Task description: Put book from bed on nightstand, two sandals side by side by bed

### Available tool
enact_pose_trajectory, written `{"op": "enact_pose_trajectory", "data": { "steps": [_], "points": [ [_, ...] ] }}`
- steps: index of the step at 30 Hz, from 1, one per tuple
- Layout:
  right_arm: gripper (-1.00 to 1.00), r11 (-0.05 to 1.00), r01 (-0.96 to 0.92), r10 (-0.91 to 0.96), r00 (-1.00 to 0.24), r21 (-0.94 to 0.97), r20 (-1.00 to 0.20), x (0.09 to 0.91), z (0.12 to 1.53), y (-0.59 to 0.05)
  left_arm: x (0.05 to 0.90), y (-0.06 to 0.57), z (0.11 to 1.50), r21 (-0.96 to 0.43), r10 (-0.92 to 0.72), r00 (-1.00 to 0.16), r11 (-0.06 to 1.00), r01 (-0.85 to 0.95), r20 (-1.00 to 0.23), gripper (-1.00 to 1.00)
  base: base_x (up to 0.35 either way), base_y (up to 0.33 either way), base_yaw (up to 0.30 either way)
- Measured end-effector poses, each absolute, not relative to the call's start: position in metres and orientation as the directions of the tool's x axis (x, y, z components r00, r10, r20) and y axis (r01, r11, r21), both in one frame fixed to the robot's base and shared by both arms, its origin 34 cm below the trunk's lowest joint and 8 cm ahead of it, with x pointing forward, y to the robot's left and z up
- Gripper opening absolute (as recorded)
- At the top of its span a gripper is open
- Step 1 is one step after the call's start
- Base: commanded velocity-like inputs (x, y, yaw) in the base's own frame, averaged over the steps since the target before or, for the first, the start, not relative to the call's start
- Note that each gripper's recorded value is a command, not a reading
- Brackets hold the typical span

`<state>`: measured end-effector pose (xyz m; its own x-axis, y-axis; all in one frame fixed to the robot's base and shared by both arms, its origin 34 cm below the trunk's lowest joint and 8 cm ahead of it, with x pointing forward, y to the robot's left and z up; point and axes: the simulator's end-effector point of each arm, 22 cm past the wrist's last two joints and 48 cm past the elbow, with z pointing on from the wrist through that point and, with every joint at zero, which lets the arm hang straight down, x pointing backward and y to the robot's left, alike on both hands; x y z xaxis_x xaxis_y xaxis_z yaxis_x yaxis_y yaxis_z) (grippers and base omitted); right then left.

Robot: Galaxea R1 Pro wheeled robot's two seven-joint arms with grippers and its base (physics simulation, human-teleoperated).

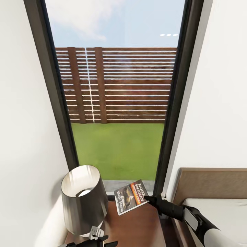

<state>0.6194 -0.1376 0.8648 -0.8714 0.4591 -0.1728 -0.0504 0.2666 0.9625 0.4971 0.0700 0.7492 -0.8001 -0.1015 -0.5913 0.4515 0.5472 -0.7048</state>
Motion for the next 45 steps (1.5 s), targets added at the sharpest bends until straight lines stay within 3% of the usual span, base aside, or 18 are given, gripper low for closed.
{"op": "enact_pose_trajectory", "data": {
  "steps": [45],
  "points": [
    [-1.00, 0.297, -0.032, 0.460, -0.871, 0.954, -0.173, 0.625, 0.796, -0.140, 0.503, 0.071, 0.688, -0.704, -0.101, -0.799, 0.548, 0.452, -0.592, 1.00, 0.000, 0.000, 0.000]
  ]
}}
